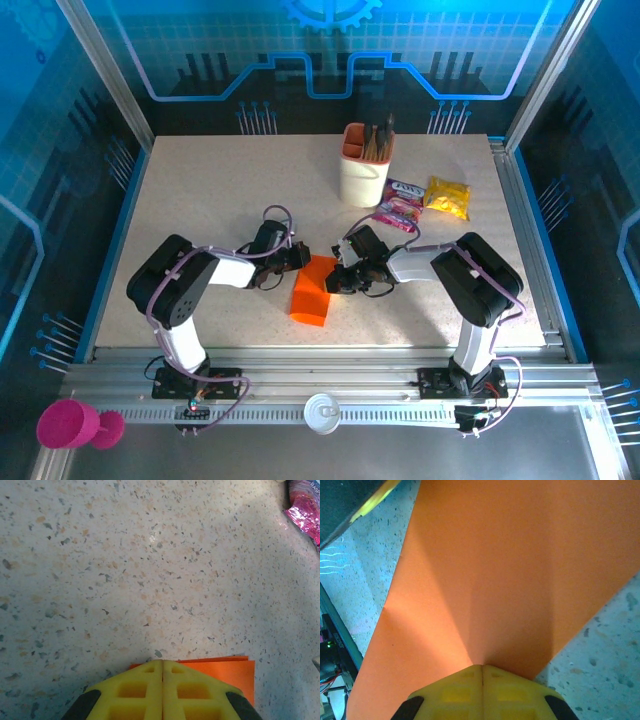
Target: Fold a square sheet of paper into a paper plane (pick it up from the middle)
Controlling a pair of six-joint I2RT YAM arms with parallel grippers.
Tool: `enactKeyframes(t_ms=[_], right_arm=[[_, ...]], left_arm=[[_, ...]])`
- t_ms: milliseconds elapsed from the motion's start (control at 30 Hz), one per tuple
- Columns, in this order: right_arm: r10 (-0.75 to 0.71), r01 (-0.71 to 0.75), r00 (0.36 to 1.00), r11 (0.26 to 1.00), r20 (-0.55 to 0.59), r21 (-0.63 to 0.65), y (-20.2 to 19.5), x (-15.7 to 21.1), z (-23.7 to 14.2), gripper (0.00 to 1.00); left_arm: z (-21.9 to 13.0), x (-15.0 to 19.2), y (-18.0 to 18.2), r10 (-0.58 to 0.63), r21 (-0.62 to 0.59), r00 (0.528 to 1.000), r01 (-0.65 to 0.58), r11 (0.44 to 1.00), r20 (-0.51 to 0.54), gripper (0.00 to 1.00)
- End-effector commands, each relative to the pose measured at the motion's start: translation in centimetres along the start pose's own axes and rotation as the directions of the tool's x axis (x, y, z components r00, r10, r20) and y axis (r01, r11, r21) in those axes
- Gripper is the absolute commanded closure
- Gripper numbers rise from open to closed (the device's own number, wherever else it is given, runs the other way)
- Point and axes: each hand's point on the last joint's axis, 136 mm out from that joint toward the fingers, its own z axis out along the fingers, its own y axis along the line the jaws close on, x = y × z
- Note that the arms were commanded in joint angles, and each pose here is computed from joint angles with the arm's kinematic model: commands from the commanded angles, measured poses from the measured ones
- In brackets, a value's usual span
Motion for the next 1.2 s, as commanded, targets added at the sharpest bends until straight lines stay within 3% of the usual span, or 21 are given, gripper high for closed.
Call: enactKeyframes(t_ms=[0, 267, 600, 933, 1167], right_arm=[[0.026, -0.015, 0.996, 0.990, -0.082, 0.140, -3.8, 3.2, 2.4, 1.00], [0.030, -0.017, 0.996, 0.988, -0.082, 0.156, -4.1, 3.3, 2.4, 1.00], [0.039, -0.024, 0.996, 0.985, -0.085, 0.173, -4.6, 3.4, 2.6, 1.00], [0.044, -0.028, 0.995, 0.984, -0.088, 0.176, -4.7, 3.5, 2.8, 1.00], [0.042, -0.026, 0.995, 0.984, -0.088, 0.176, -4.6, 3.5, 2.7, 1.00]], left_arm=[[-0.5, 0.4, 1.0, 0.002, -0.022, 1.000, -0.002, 1.000, 0.008, 0.94], [-5.3, -0.8, -3.2, 0.033, 0.076, 0.999, -0.035, 0.996, 0.036, 0.85], [-9.7, 5.9, -6.1, 0.093, 0.172, 0.994, -0.081, 0.982, -0.066, 0.90], [-9.7, 10.5, -5.3, 0.089, 0.178, 0.984, -0.061, 0.982, -0.155, 0.92], [-9.3, 12.7, -2.8, 0.060, 0.124, 0.980, -0.037, 0.992, -0.189, 0.93]])
